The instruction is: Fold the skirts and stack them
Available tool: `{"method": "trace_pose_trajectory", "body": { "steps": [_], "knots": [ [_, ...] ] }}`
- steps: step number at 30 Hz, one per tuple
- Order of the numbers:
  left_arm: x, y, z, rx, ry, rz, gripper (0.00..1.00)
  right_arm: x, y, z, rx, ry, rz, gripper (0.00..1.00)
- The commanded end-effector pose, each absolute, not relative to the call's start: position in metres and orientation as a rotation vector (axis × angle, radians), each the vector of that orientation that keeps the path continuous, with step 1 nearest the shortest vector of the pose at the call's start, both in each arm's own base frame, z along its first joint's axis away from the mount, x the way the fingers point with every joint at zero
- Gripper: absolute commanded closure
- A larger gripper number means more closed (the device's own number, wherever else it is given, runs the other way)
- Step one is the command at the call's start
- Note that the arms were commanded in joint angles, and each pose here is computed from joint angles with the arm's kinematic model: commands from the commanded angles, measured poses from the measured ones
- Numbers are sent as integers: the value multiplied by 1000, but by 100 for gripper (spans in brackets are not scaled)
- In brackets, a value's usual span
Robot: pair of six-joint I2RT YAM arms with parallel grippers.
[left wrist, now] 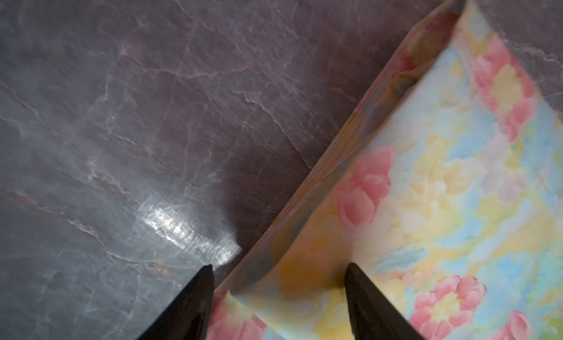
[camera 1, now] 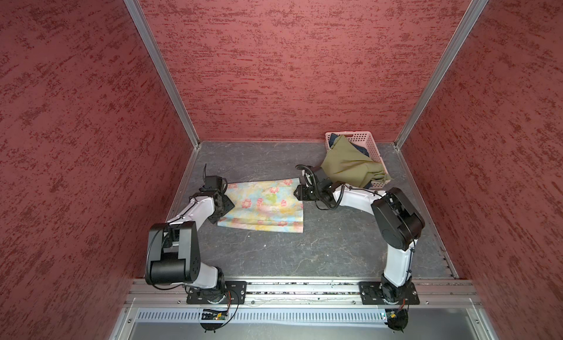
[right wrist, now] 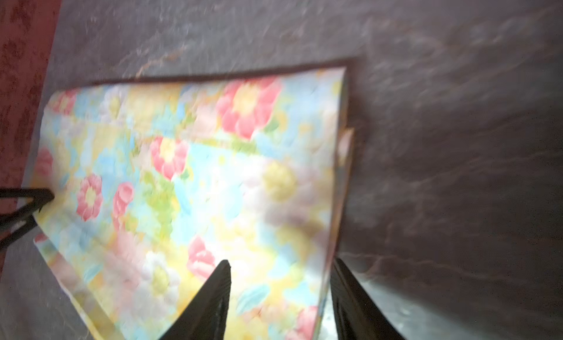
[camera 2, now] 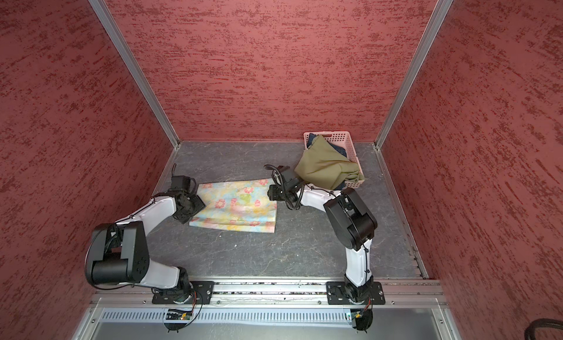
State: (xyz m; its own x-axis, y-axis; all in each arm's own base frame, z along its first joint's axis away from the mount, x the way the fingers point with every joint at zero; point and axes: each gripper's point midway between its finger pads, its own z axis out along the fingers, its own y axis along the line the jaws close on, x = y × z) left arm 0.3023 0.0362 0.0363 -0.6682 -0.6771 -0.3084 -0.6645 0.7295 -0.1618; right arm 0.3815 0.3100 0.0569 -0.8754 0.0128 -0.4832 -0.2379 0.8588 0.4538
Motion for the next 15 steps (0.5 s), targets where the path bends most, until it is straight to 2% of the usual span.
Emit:
{"method": "trace_pose_trajectory", "body": {
  "steps": [1, 6, 15],
  "knots": [
    [302, 34, 27, -1054, 2586, -72, 39, 377, 303, 43, -105, 2594, 662, 46],
    [305, 17, 16, -1008, 2642, -109, 55, 385, 297, 25, -71, 2626, 582, 47],
    [315, -22, 4, -918, 2714, -150, 61, 426, 268, 10, 11, 2634, 511, 47]
  ]
}}
